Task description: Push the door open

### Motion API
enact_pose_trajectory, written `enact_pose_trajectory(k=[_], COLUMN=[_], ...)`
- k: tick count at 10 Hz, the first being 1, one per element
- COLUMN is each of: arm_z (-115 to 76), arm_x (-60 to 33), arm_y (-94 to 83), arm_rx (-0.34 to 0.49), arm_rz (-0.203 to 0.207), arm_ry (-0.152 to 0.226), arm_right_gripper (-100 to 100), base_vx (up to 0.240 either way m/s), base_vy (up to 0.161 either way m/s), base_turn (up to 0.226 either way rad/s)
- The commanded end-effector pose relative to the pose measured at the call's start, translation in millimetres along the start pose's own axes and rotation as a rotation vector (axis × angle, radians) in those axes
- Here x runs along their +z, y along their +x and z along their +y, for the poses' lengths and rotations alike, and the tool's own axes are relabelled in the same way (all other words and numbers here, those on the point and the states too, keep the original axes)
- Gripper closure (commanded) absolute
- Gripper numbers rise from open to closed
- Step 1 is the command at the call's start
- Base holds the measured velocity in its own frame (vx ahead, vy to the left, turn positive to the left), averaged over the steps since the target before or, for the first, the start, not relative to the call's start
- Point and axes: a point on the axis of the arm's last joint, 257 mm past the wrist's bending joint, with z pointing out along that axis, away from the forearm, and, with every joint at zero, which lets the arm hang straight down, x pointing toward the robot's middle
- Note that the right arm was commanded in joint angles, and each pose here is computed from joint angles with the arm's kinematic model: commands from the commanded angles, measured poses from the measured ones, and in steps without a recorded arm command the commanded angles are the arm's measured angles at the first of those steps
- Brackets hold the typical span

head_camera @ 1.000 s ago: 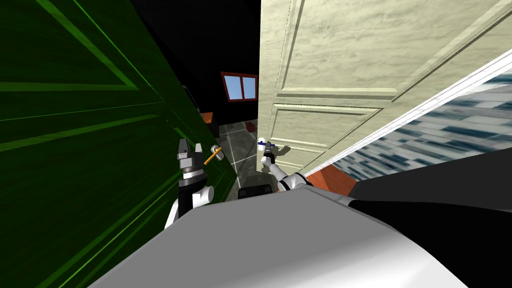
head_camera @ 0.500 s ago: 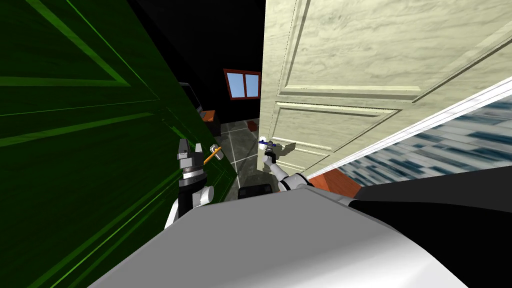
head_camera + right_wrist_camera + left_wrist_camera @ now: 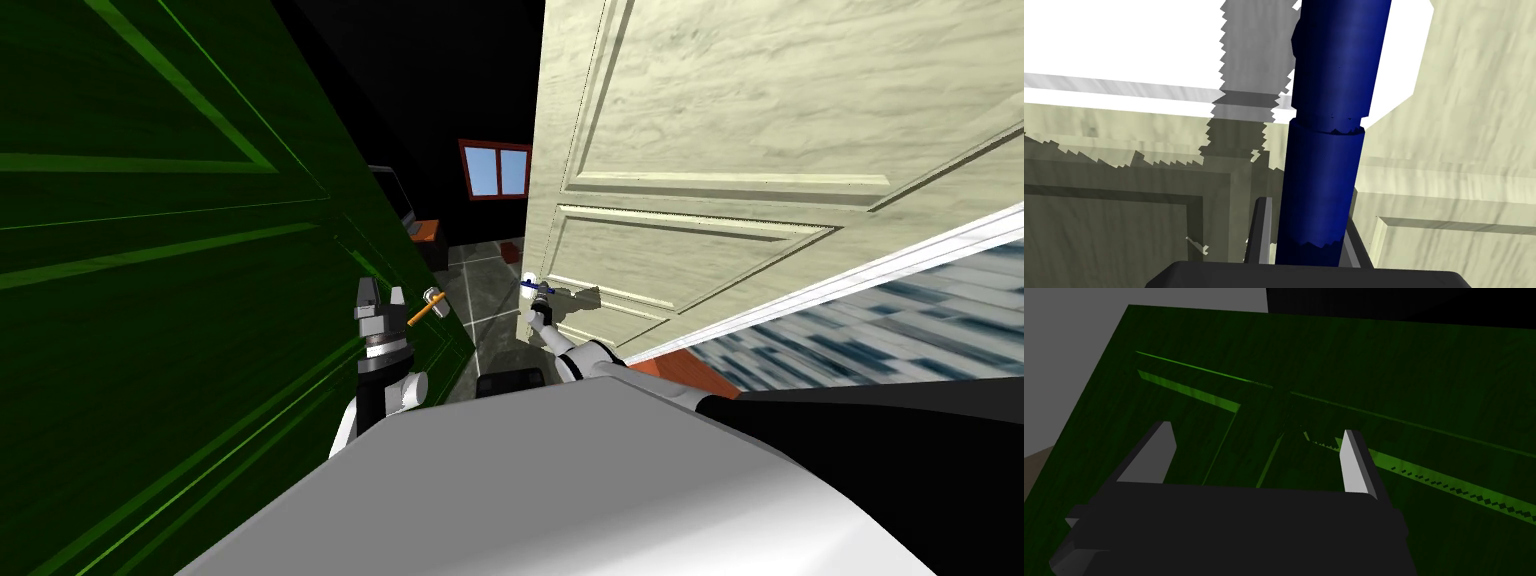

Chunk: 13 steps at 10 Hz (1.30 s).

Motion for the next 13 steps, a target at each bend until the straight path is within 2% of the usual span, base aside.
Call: enact_pose_trajectory(k=[1, 2, 4, 5, 6, 7, 9, 10, 11, 12, 13], arm_z=[-0.1, 7.4, 7.4, 8.3, 8.3, 8.8, 8.8, 9.2, 9.2, 9.1, 9.1], arm_x=[4.3, 7.2, 7.2, 8.0, 8.0, 8.2, 8.2, 8.0, 8.0, 7.1, 7.1], arm_y=[-28.4, -36.3, -36.3, -45.7, -45.7, -54.4, -54.4, -63.2, -63.2, -71.0, -71.0], arm_rx=[-0.017, -0.008, -0.008, -0.009, -0.009, -0.009, -0.009, -0.009, -0.009, -0.007, -0.007], arm_rz=[-0.042, -0.072, -0.072, -0.104, -0.104, -0.135, -0.135, -0.167, -0.167, -0.198, -0.198], arm_ry=[-0.009, -0.025, -0.025, -0.028, -0.028, -0.03, -0.03, -0.031, -0.031, -0.03, -0.03], arm_right_gripper=[100, 100, 100, 100, 100, 100, 100, 100, 100, 100, 100], base_vx=[0.025, 0.021, 0.012, 0.021, 0.015, 0.026, 0.023, 0.026, 0.029, 0.034, 0.029], base_vy=[-0.018, -0.038, -0.029, -0.029, -0.035, -0.037, -0.025, -0.03, -0.038, -0.044, -0.036], base_turn=[0.003, 0.085, 0.041, 0.088, 0.052, 0.159, 0.028, 0.099, 0.069, 0.135, 0.065])
